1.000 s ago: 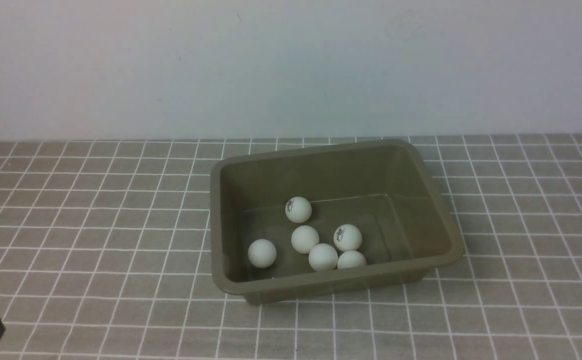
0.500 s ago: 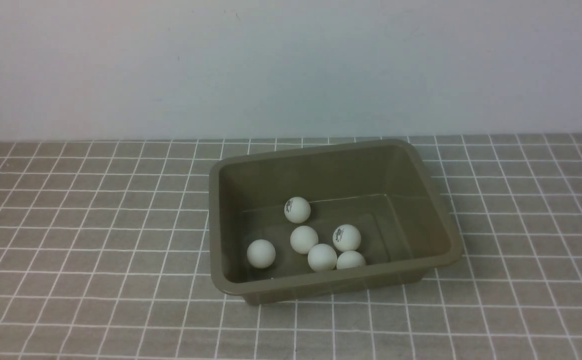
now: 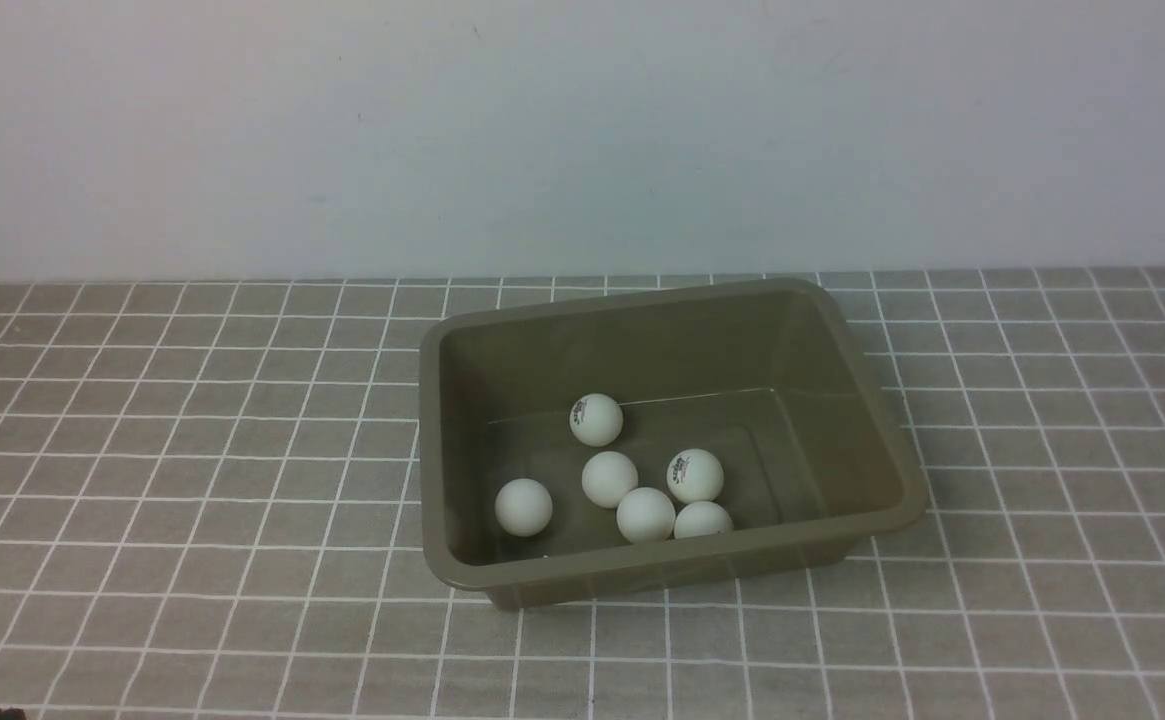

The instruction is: Put the table tennis balls into the box on the grey coffee tablecloth.

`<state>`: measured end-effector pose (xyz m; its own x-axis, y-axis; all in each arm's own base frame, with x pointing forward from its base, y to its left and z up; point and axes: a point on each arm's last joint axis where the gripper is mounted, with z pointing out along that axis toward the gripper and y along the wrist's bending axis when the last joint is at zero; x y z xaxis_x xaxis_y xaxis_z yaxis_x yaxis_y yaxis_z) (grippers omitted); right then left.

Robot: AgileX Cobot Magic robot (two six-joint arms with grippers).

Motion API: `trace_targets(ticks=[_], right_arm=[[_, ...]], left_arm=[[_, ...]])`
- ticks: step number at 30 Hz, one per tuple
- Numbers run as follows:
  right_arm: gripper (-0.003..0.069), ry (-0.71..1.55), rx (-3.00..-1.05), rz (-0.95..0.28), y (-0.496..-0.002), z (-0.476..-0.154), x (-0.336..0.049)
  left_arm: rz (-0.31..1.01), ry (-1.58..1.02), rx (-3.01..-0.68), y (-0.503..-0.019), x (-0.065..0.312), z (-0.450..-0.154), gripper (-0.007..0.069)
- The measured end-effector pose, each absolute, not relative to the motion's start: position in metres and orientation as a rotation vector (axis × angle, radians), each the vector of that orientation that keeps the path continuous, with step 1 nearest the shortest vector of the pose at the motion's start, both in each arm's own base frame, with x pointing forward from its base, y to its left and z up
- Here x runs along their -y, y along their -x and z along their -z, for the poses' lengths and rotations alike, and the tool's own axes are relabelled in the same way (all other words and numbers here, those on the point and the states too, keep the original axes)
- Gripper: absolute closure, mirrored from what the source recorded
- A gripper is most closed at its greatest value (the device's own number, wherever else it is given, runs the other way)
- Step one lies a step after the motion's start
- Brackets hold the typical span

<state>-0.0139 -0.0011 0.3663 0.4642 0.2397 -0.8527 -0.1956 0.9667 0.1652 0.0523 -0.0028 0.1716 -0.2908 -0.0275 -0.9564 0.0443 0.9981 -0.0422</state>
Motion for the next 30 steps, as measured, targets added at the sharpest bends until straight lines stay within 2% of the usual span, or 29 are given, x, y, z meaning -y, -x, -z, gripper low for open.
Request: trace_targets(ticks=[15,19,23,27,28,30], right_arm=[[0.0673,-0.046,-1.055,-0.267,0.014,-0.366,0.001],[0.0673,-0.017,-1.135,-0.200,0.008,-0.356,0.001],[0.0673,-0.003,-1.304,-0.086,-0.015,-0.318,0.000],[0.0673,0.002,-1.531,-0.032,-0.043,-0.250,0.001],[0.0673,-0.006,-1.551,-0.019,-0.045,-0.242,0.001],[0.0673,-0.011,-1.651,-0.002,-0.053,-0.203,0.001]], left_arm=[[0.068,-0.014,-1.864,-0.052,0.003,-0.172,0.0630],[0.068,-0.014,-1.864,-0.052,0.003,-0.172,0.0630],[0.067,-0.015,-1.864,-0.052,0.003,-0.172,0.0630],[0.067,-0.015,-1.864,-0.052,0.003,-0.172,0.0630],[0.067,-0.015,-1.864,-0.052,0.003,-0.172,0.0630],[0.067,-0.015,-1.864,-0.052,0.003,-0.172,0.0630]])
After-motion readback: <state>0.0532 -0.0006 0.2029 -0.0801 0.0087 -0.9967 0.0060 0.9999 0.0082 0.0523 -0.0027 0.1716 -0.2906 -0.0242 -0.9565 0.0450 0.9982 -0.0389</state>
